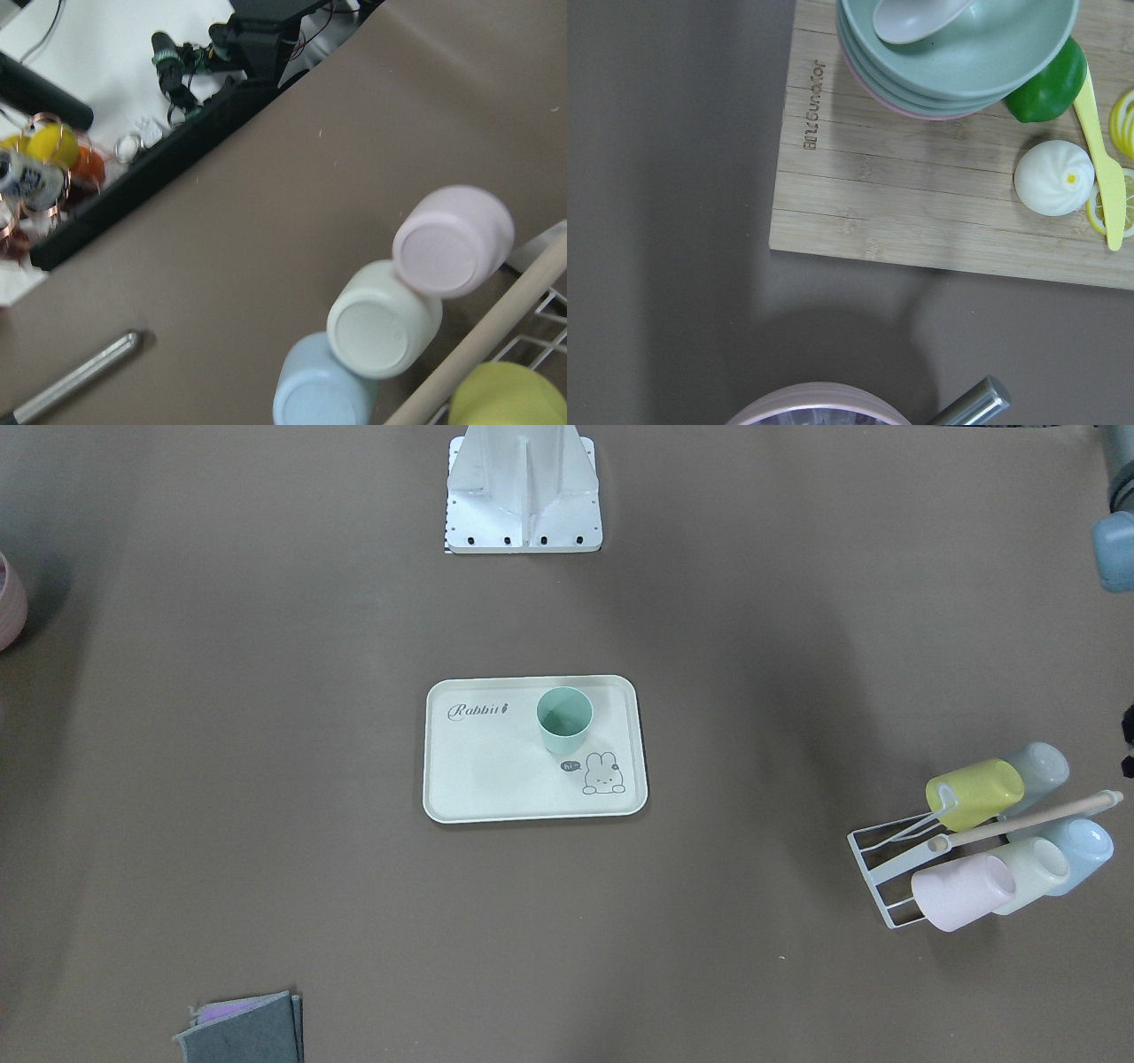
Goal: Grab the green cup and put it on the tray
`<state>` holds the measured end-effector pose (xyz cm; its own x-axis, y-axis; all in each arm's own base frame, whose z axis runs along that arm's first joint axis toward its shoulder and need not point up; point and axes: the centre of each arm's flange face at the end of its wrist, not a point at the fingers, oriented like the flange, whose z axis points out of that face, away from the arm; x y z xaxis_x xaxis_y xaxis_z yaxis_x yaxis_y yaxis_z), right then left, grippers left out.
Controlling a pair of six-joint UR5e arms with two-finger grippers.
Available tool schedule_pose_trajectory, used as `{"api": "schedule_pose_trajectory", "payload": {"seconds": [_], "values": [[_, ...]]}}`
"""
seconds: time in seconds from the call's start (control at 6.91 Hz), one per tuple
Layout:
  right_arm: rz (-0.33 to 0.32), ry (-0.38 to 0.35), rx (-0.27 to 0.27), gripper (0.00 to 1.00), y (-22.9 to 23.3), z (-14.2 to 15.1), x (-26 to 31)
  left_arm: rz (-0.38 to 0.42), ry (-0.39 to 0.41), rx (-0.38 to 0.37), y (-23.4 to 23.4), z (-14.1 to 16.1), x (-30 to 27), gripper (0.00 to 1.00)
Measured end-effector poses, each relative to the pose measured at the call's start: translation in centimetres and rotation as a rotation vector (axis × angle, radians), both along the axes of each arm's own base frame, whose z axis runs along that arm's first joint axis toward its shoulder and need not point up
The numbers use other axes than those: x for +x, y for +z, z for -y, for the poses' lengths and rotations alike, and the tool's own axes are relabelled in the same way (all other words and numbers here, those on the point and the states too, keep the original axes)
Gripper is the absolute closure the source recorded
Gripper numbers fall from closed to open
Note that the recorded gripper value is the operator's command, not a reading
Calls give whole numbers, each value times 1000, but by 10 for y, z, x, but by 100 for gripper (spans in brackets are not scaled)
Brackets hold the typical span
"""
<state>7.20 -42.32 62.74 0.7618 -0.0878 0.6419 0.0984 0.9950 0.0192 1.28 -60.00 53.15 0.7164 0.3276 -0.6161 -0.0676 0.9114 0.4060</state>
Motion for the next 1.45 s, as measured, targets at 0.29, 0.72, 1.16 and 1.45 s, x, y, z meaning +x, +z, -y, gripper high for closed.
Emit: {"api": "schedule_pose_trajectory", "payload": {"seconds": [0.29, 0.72, 1.16, 1.45], "values": [[6, 0, 0, 0, 0, 0, 0, -119, -79, -233, 100, -67, -55, 1], [8, 0, 0, 0, 0, -1, -1, -172, -116, -390, 141, -105, -74, 1], [8, 0, -1, 0, 0, -1, -1, -164, -102, -395, 136, -107, -70, 1], [26, 1, 1, 0, -2, -1, -2, -75, -35, -372, 129, -109, -80, 1]]}}
